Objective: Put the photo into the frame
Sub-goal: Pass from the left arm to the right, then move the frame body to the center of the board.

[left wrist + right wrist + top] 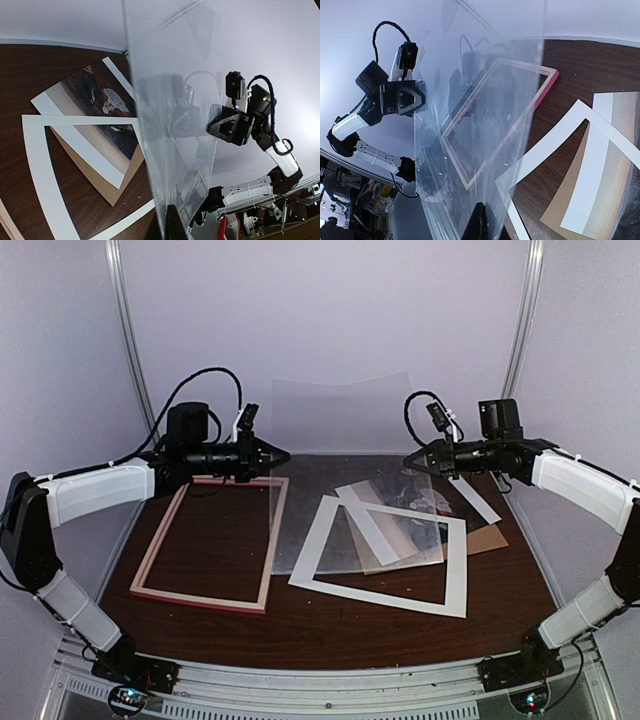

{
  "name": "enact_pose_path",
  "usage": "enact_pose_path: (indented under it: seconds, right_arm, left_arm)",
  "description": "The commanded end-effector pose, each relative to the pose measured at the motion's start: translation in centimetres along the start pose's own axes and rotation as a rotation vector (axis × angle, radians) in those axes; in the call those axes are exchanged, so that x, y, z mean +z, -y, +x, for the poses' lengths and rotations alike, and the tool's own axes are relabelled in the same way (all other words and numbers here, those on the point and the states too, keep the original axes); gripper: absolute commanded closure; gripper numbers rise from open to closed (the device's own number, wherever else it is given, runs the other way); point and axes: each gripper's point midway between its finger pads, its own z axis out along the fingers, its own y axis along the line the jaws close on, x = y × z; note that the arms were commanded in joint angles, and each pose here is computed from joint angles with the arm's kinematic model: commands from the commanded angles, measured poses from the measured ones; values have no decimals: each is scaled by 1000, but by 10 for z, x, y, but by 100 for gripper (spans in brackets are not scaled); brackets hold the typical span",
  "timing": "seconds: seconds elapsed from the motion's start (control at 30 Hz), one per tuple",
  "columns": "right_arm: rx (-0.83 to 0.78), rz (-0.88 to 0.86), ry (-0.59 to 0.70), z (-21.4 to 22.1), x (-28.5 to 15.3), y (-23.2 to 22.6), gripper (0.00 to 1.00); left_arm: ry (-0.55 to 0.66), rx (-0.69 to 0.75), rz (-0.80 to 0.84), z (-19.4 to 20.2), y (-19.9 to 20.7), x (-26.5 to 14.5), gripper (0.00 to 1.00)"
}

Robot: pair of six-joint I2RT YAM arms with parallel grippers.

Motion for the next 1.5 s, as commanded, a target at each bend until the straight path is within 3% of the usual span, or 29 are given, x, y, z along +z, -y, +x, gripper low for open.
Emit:
enact_pose_path:
  seconds: [0.0, 0.17, 0.27, 0.43, 0.63, 0.83, 1.0, 1.27, 1.47]
  right_arm:
    - [-33, 21, 31, -14, -3, -1, 99]
    - [-9, 56, 58, -18, -6, 6, 100]
    - [10, 48, 79, -21, -8, 5, 100]
    - [37, 11, 99, -24, -10, -1, 100]
    - [62, -3, 117, -27, -16, -7, 100]
    - [85, -15, 126, -30, -23, -9, 100]
    - [92, -33, 119, -30, -25, -12, 100]
    - [75, -66, 118, -33, -28, -21, 100]
    - [61, -88, 117, -36, -30, -27, 100]
  left_arm:
    - [10, 64, 26, -8, 14, 0, 100]
    - [14, 86, -6, -7, 10, -2, 100]
    - [23, 114, -40, -9, 6, -4, 87]
    - [39, 132, -139, -12, -10, -10, 51]
    - [55, 41, -353, -23, -59, -45, 38]
    - [123, -81, -596, -37, -130, -119, 23]
    - [116, -97, -887, -40, -184, -186, 17]
    - [-29, -167, -1304, -25, -260, -271, 12]
    - [-154, -234, -1424, -6, -307, -296, 11]
